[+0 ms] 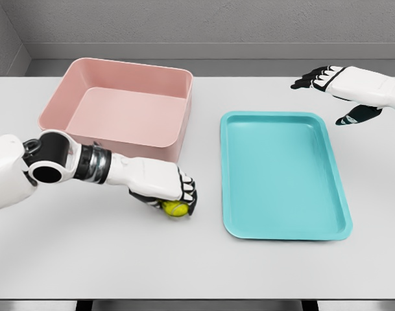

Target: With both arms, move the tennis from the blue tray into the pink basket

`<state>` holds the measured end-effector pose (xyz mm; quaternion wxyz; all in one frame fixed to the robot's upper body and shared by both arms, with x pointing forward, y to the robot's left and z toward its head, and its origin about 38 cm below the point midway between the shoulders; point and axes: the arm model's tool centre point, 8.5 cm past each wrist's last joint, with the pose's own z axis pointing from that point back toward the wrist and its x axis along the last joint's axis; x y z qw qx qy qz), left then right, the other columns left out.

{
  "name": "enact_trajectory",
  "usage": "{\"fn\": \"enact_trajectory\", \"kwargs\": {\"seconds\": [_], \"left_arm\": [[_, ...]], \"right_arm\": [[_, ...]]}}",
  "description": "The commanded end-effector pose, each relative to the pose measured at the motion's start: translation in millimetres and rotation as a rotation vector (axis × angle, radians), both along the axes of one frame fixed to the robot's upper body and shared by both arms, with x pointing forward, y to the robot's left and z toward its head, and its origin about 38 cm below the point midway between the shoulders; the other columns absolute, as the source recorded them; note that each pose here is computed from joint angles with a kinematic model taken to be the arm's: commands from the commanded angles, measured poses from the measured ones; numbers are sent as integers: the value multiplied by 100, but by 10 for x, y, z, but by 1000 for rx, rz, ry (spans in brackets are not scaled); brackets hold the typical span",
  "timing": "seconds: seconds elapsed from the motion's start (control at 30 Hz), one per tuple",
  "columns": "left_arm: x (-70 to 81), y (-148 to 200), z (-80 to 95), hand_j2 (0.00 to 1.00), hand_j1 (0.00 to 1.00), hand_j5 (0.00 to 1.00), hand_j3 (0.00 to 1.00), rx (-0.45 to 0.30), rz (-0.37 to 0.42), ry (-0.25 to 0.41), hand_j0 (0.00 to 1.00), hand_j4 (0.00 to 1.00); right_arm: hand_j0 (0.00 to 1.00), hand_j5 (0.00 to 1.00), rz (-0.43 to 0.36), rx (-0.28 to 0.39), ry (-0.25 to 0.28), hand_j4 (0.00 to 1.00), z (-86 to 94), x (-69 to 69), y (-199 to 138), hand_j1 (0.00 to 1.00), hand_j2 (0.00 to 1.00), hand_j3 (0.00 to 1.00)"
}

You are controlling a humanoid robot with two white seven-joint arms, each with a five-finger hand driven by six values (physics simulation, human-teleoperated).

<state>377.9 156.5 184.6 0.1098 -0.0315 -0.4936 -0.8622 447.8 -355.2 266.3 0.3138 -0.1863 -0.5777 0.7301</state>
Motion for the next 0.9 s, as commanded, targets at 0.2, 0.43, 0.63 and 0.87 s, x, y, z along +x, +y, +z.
{"fn": "enact_trajectory", "kwargs": {"seconds": [0.2, 0.43, 0.63, 0.87], "left_arm": [[106, 116, 410, 51, 51, 51, 51, -41, 23, -41, 51, 51], [200, 160, 621, 51, 51, 51, 51, -58, 39, -64, 51, 51], [327, 199, 809, 51, 51, 51, 51, -66, 62, -93, 51, 51], [577, 355, 974, 51, 51, 51, 51, -62, 140, -122, 51, 51]], "right_arm": [[100, 100, -3, 6, 0, 100, 9, 1, -5, 100, 100, 100], [100, 100, -4, 7, -4, 100, 26, 4, -7, 100, 100, 100], [100, 100, -3, 6, -5, 100, 31, 2, -7, 100, 100, 100], [100, 100, -5, 5, -6, 100, 36, 0, -19, 100, 100, 100]]}}
